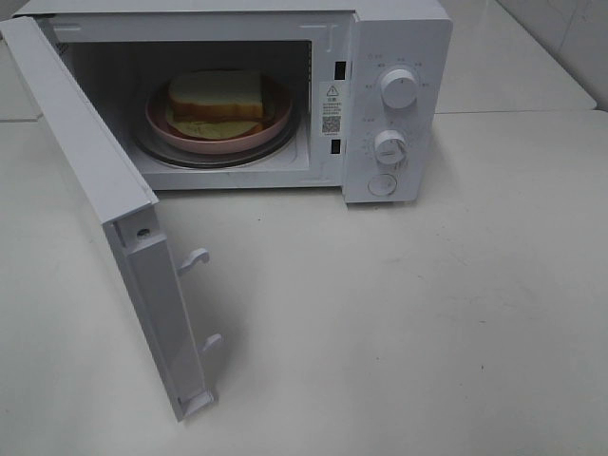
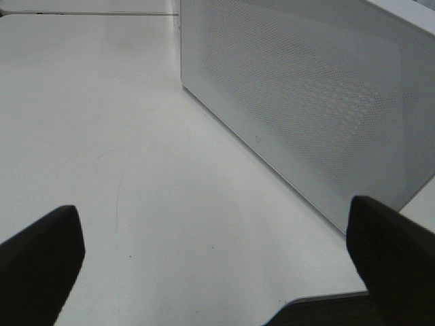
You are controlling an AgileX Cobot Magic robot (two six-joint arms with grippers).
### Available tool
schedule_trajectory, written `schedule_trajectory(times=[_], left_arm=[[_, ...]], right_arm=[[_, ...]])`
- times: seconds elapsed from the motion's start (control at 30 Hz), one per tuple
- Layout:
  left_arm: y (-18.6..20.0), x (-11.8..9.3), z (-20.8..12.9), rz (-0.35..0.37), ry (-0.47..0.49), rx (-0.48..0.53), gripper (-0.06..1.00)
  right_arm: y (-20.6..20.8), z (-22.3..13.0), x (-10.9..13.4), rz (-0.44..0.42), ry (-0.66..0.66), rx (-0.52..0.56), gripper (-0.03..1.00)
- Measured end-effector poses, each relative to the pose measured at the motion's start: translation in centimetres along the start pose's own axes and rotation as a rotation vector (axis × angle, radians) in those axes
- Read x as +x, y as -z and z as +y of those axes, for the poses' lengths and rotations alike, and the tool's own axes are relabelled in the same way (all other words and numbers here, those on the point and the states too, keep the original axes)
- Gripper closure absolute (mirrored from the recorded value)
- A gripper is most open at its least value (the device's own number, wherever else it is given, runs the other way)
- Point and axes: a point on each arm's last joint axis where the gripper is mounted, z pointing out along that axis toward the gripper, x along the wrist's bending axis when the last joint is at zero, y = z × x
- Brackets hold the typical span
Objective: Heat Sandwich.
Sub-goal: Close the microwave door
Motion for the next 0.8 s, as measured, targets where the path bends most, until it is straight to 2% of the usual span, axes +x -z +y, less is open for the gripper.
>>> schedule_trajectory(times=[0.8], left_arm=[[-0.01, 0.00, 0.01, 0.000, 0.000, 0.001, -0.03]], right_arm=[[0.00, 0.01, 0.00, 0.000, 0.000, -0.001, 0.20]])
